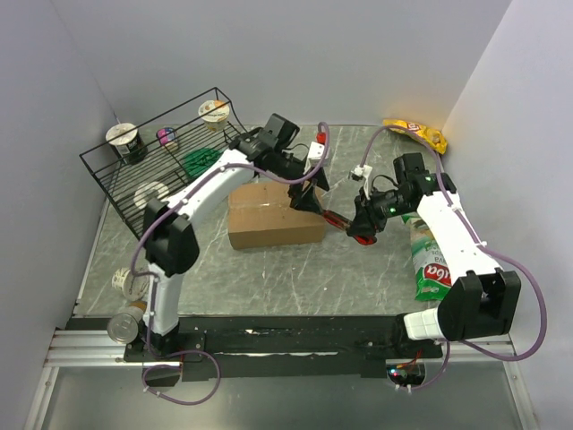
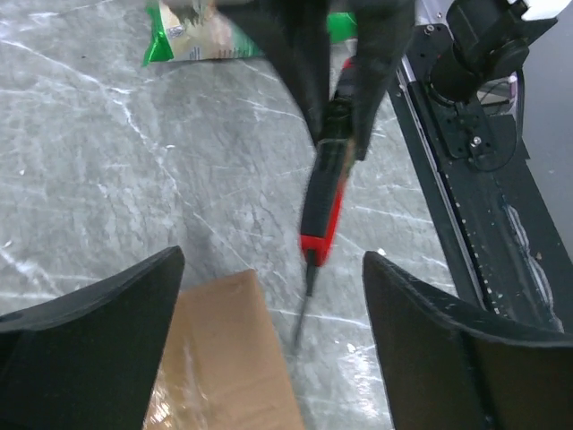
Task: Unpack the express box
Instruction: Cut the express box at the center of the board.
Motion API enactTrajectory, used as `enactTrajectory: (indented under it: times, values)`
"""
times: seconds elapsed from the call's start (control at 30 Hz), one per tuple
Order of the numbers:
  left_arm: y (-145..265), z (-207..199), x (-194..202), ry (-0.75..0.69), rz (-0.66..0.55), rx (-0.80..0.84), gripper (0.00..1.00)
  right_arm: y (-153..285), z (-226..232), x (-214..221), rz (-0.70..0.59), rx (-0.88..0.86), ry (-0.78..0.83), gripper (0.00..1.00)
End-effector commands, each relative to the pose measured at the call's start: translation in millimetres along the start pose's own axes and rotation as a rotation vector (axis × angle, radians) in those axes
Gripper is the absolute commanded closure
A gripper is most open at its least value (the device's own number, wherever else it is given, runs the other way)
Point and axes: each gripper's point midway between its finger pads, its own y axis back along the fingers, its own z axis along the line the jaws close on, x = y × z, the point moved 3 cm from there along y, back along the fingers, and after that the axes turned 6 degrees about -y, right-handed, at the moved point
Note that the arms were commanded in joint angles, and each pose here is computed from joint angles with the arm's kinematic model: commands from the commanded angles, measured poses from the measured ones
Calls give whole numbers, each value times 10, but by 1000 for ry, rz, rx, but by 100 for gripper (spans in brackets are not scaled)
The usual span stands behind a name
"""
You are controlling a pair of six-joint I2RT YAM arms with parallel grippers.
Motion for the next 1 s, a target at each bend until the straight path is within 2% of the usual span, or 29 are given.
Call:
enactTrajectory:
  times: [0.0,0.2,0.3,0.33,0.5,0.6,0.63,0.7,0.73,0.77,0.8,0.83,0.87,0.9,0.93,0.97]
  values:
    - [-43,-38,-19,7,-36,109,17,105,13,-343,-85,33,75,100]
    - [-146,-11,-16,14,-54,130,32,79,57,-452,-87,24,111,100]
    - [-195,-13,-17,25,-69,153,44,52,56,-454,-71,29,119,100]
    - [-199,-7,-27,24,-74,154,51,40,48,-455,-71,28,122,100]
    - [-235,-66,-27,46,-108,189,71,8,33,-492,-71,23,104,100]
    - [-251,-103,-18,66,-138,221,95,0,18,-576,-97,17,81,100]
    - [-243,-111,-16,78,-146,227,99,15,27,-614,-117,9,74,100]
    - [-207,-116,-21,124,-194,254,99,117,37,-734,-207,7,41,99]
    - [-113,-73,-49,129,-215,241,99,265,-62,-775,-283,30,3,94]
    - [-66,-17,-102,142,-242,236,99,287,-29,-725,-336,-26,-134,85]
    - [-36,-25,-84,170,-269,255,99,470,-45,-881,-459,-7,-67,66]
    - [75,-17,-187,162,-288,240,99,564,-72,-882,-520,-12,-97,58]
    - [133,-51,-248,264,-287,245,99,582,-117,-762,-556,-30,-243,50]
    - [128,37,-249,175,-327,208,99,681,-87,-832,-607,-4,-183,35]
    - [266,34,-373,155,-358,173,99,684,-62,-823,-615,-10,-181,32]
    - [288,-60,-284,391,-369,194,99,698,12,-833,-616,-45,-179,31]
